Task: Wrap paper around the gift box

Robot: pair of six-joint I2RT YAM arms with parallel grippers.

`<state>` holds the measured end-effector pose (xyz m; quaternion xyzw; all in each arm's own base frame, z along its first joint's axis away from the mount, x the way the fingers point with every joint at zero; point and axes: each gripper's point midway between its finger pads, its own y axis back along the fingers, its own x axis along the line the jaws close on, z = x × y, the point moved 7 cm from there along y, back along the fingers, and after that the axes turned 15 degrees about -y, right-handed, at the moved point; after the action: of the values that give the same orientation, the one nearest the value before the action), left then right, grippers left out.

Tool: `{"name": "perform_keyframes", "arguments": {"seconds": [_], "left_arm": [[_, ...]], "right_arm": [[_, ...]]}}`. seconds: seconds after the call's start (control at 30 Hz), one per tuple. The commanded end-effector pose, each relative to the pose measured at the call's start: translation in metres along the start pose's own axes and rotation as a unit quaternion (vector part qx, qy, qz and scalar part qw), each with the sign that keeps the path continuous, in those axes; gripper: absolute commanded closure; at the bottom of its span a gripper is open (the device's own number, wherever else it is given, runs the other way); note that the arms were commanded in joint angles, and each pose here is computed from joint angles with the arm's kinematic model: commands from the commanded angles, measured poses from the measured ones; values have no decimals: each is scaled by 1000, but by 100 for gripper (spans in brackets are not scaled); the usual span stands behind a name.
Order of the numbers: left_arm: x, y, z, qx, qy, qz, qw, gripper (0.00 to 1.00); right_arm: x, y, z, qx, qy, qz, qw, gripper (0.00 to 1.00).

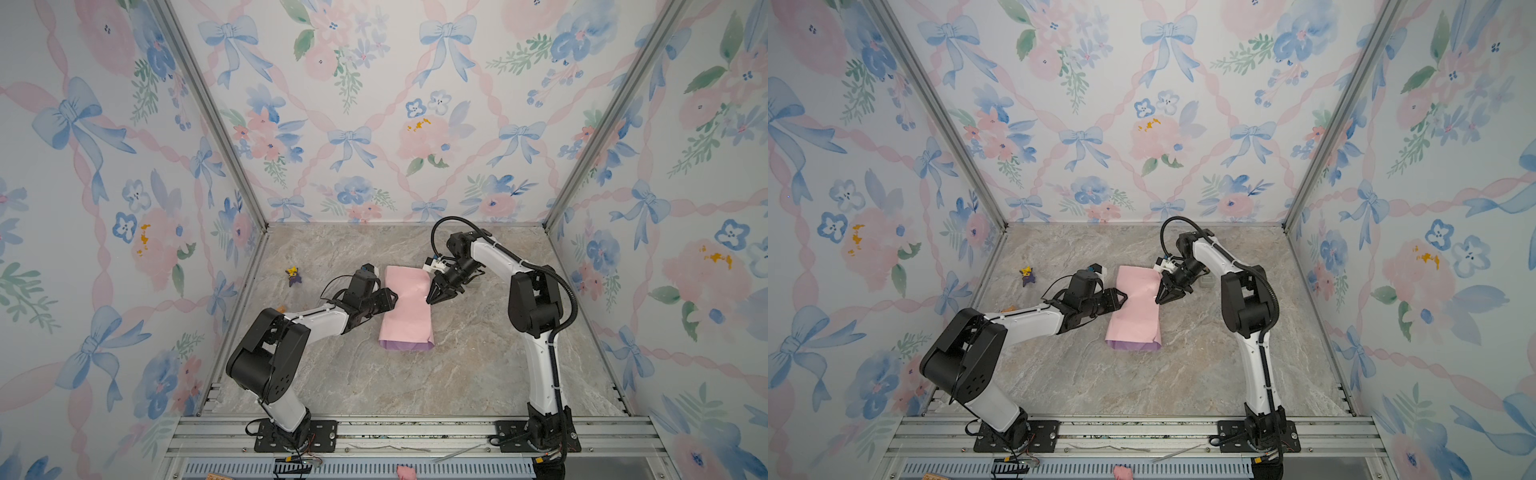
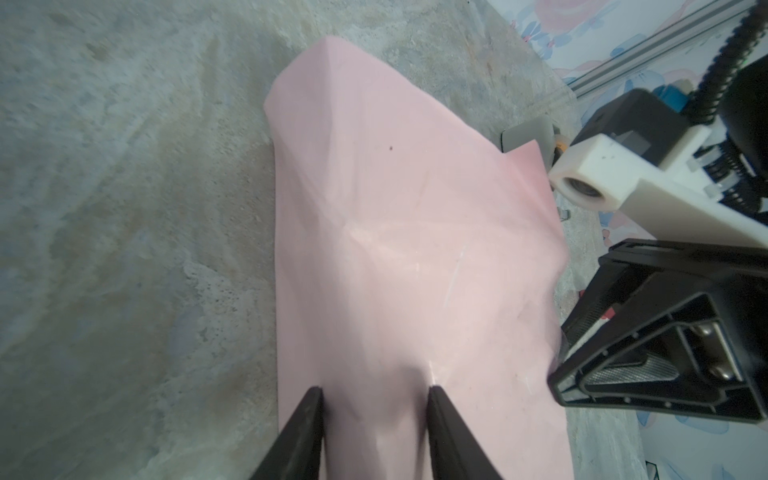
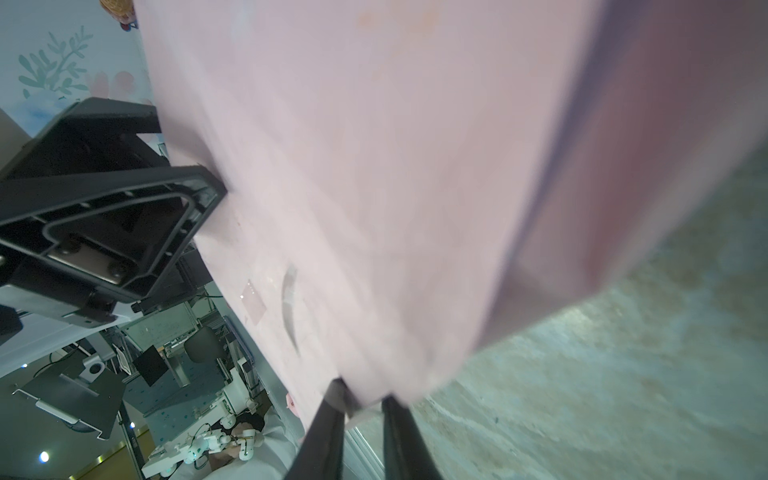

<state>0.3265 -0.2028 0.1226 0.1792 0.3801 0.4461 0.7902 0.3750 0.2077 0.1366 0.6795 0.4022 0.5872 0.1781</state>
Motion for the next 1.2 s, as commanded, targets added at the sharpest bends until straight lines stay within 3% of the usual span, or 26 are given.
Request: {"name": "perform_keyframes", "arguments": {"seconds": [0.0,0.5,1.17], "left_arm": [[16,-1,-29,62,-7,44,997,59],[15,-1,-28,60,-9,44,997,60],[15,-2,-30,63,-10,46,997,60]], "right_arm": [[-8,-2,10,-7,-9,2,1000,79],[-11,-5,12,-5,-11,-4,1000,70],[-11,0,11,-23,-12,-11,1000,50]]}}
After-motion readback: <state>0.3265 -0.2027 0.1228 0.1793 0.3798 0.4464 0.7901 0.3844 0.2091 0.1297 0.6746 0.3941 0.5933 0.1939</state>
